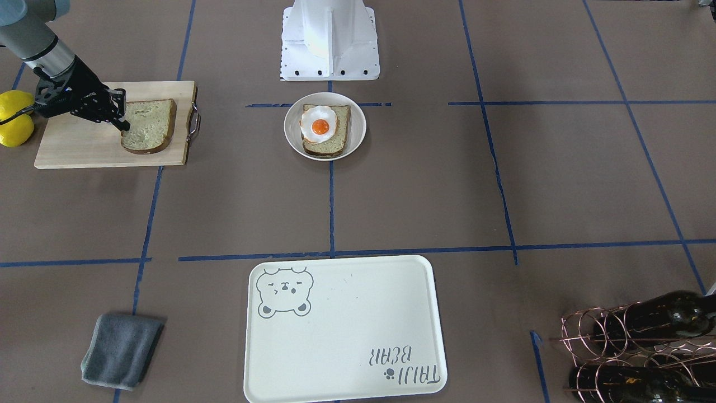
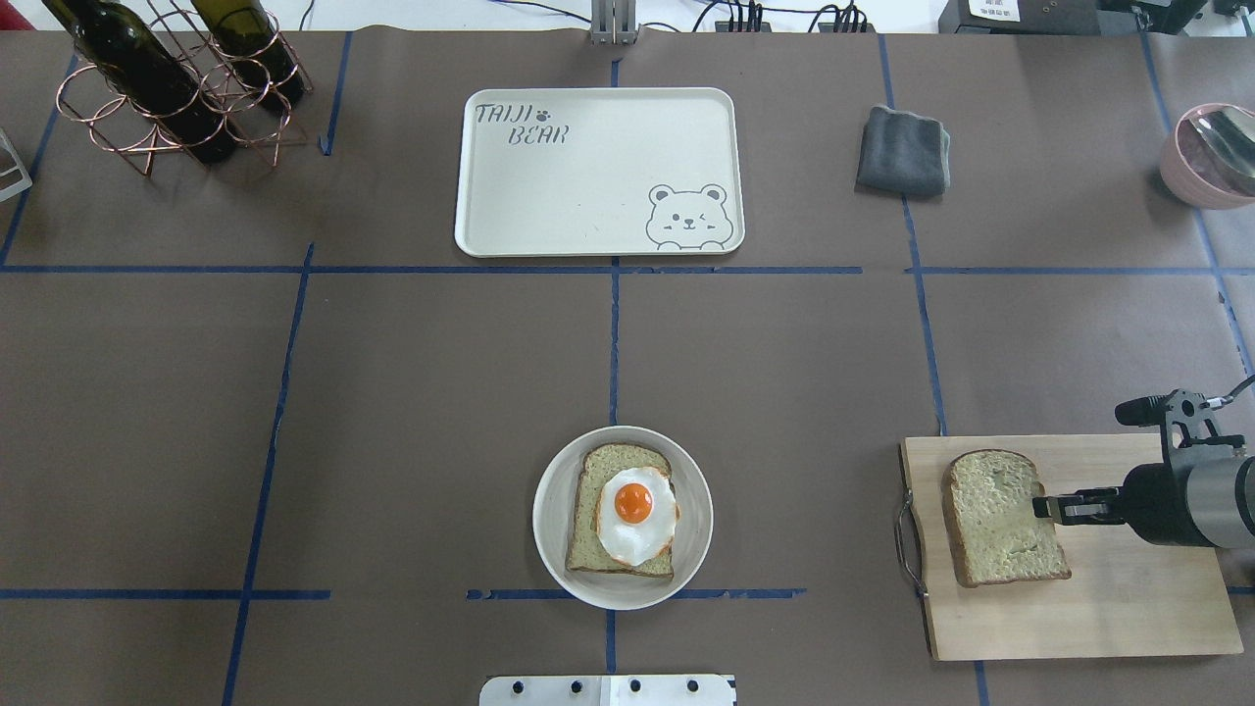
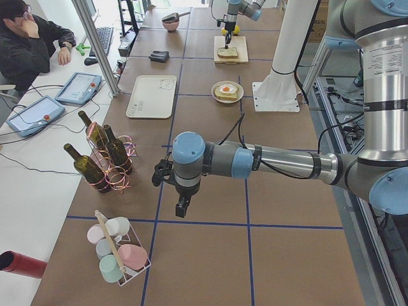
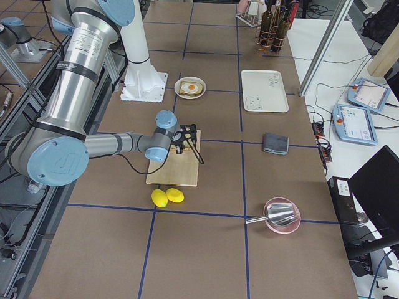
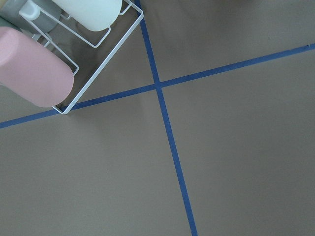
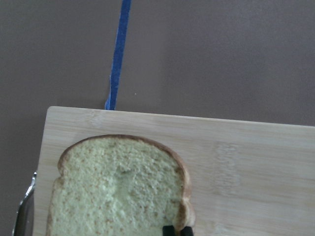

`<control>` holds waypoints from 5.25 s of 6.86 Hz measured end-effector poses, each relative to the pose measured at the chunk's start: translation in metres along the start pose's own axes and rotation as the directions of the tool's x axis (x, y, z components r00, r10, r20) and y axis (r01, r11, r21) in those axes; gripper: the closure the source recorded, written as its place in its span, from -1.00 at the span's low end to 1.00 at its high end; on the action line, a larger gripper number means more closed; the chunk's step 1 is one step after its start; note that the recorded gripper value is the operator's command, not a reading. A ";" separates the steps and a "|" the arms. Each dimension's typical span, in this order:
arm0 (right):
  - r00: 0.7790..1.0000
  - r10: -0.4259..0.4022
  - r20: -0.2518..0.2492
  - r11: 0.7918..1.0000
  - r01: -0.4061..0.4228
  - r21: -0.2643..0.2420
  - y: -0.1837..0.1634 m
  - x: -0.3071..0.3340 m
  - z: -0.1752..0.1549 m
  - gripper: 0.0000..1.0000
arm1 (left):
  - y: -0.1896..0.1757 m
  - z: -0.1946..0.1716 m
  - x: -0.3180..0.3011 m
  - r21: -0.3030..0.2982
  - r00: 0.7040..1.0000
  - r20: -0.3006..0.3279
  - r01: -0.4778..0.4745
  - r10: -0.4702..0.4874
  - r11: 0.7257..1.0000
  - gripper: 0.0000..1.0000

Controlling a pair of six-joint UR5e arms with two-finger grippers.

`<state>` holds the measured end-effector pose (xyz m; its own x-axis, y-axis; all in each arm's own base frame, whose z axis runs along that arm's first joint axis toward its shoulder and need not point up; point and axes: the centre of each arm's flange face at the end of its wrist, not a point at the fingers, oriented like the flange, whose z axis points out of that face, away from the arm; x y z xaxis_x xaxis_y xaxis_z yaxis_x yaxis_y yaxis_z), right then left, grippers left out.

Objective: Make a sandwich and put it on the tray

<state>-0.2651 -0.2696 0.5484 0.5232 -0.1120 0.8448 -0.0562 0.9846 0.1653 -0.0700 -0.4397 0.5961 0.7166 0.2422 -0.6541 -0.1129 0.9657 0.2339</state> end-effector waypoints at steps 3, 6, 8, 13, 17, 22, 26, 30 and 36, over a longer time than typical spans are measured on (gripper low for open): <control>0.996 0.011 0.084 1.000 -0.012 0.009 -0.005 -0.036 -0.024 1.00 | 0.000 -0.002 0.000 0.004 1.000 0.001 0.000 0.000 1.000 -1.00; 0.970 0.089 0.224 0.995 -0.099 0.033 -0.029 -0.105 -0.031 1.00 | 0.001 -0.003 -0.002 0.006 1.000 0.002 0.003 -0.003 1.000 -1.00; 0.947 0.140 0.290 0.988 -0.155 0.030 -0.060 -0.180 -0.020 1.00 | 0.001 -0.003 -0.002 0.006 1.000 0.002 0.004 -0.004 1.000 -1.00; 0.956 0.166 0.242 0.982 -0.182 0.042 -0.034 -0.369 0.032 1.00 | 0.001 -0.001 -0.004 0.003 1.000 0.000 0.007 -0.007 1.000 -1.00; 0.969 0.168 0.180 0.982 -0.181 0.056 -0.020 -0.387 0.065 1.00 | 0.001 -0.001 -0.004 0.003 1.000 0.000 0.009 -0.009 1.000 -1.00; 0.975 0.176 0.135 0.977 -0.189 0.094 -0.028 -0.380 0.073 -1.00 | 0.001 -0.001 -0.003 0.004 1.000 0.000 0.008 -0.008 1.000 -1.00; 0.982 0.186 0.008 0.980 -0.186 0.071 -0.066 -0.364 0.038 -1.00 | -0.001 -0.003 -0.002 0.007 1.000 0.000 0.005 -0.005 1.000 -1.00; 0.992 -0.007 -0.124 1.000 0.004 -0.025 -0.198 -0.253 -0.062 -1.00 | -0.052 -0.035 0.021 0.115 0.995 0.013 -0.100 0.099 0.988 -1.00; 0.938 -0.282 -0.203 0.957 0.259 -0.129 -0.205 0.129 -0.209 -1.00 | -0.091 -0.029 0.123 0.226 0.962 -0.182 -0.158 0.201 0.961 -1.00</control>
<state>-0.0081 -0.4575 0.5170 0.6793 -0.3551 0.6422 0.1918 0.9306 0.3116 0.0087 -0.4948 0.4736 0.5415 0.4444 -0.7137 -0.0662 0.8688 0.4907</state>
